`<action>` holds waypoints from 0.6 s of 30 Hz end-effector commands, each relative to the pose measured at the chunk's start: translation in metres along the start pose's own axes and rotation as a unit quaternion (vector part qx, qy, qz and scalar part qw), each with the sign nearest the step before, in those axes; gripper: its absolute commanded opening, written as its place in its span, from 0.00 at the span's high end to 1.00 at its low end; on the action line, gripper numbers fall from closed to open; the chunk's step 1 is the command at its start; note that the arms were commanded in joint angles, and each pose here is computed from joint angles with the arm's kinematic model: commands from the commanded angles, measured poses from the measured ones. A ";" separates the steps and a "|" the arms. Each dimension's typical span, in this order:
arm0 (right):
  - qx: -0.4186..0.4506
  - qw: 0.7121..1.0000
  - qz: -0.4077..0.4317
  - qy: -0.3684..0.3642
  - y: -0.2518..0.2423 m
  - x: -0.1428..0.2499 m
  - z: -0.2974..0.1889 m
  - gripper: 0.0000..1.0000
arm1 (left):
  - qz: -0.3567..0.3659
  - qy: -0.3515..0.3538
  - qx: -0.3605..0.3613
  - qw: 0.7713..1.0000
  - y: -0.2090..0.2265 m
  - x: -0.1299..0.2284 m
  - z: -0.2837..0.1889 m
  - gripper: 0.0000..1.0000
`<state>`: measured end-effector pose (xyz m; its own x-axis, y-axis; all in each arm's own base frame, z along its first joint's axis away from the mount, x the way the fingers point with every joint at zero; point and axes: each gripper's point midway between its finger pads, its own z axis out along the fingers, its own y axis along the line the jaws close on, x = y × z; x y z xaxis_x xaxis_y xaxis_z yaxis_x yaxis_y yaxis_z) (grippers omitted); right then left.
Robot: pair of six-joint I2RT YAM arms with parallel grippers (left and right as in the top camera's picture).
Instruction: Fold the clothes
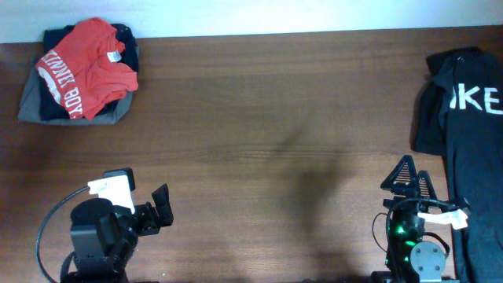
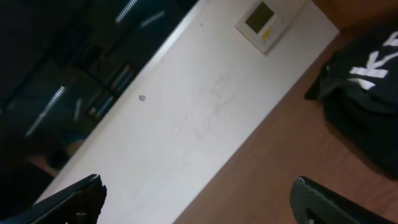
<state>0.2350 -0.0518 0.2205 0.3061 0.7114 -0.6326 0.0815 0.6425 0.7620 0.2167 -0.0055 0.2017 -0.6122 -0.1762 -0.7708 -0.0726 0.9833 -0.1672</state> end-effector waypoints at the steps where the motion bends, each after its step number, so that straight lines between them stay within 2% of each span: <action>1: -0.002 1.000 0.006 -0.014 -0.006 0.002 0.000 0.01 | -0.003 0.001 -0.002 1.000 0.001 0.001 0.000 0.01; 11: 0.025 1.000 -0.017 0.000 -0.019 0.010 0.000 0.01 | -0.003 0.001 -0.002 1.000 0.001 0.001 0.000 0.01; 18: -0.001 0.978 -0.196 0.076 -0.020 0.040 -0.002 0.01 | -0.003 0.001 -0.002 1.000 0.001 0.001 0.000 0.01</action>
<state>0.2410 -0.0481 0.1829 0.1843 0.5975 -0.7804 0.1892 0.7576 0.6247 0.2167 -0.0055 0.2017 -0.6122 -0.1762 -0.7708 -0.0726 0.9833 -0.1672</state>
